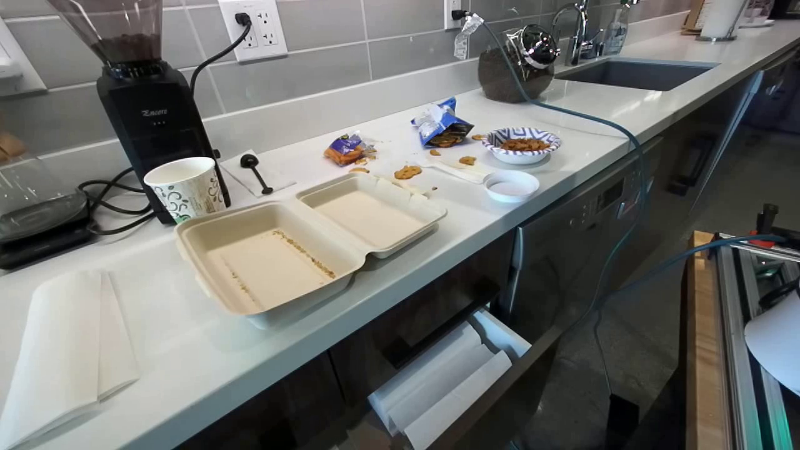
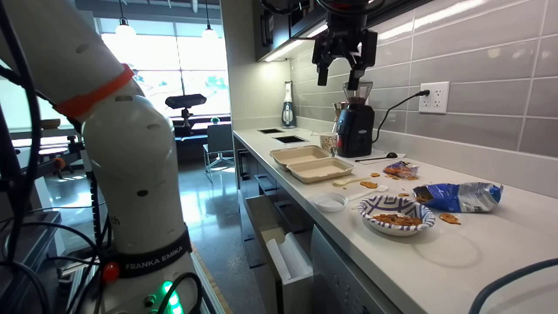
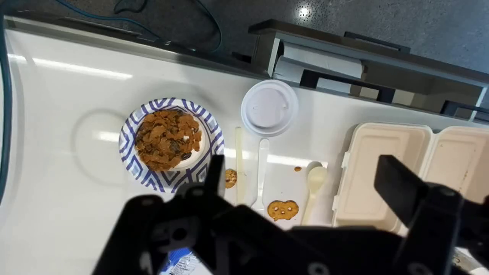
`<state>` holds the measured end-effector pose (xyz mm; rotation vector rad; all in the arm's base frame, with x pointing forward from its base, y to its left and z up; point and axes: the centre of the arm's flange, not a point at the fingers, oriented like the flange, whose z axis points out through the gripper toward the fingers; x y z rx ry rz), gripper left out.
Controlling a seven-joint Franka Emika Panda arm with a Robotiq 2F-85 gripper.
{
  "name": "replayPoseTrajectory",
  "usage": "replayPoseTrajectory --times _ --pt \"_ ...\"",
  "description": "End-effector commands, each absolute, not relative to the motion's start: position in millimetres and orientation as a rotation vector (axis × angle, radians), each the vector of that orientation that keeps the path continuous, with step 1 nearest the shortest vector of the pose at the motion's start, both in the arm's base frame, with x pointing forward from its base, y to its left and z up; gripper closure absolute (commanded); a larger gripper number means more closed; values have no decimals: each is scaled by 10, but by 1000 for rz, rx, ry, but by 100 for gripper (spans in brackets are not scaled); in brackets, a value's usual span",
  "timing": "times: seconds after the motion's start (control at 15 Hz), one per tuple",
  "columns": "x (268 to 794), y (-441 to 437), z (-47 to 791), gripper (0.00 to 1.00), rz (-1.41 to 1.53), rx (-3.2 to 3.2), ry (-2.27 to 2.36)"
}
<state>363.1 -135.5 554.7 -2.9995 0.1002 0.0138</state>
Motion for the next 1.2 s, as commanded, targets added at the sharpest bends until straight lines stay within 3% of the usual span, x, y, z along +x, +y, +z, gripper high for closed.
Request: replayPoseTrajectory --times 0.0,0.67,1.13 --pt "3796 -1260 5468 0 44 -3004 73" --pt "4458 -432 4803 0 -372 -3153 283" --pt "4556 -324 4659 0 -320 -3136 268"
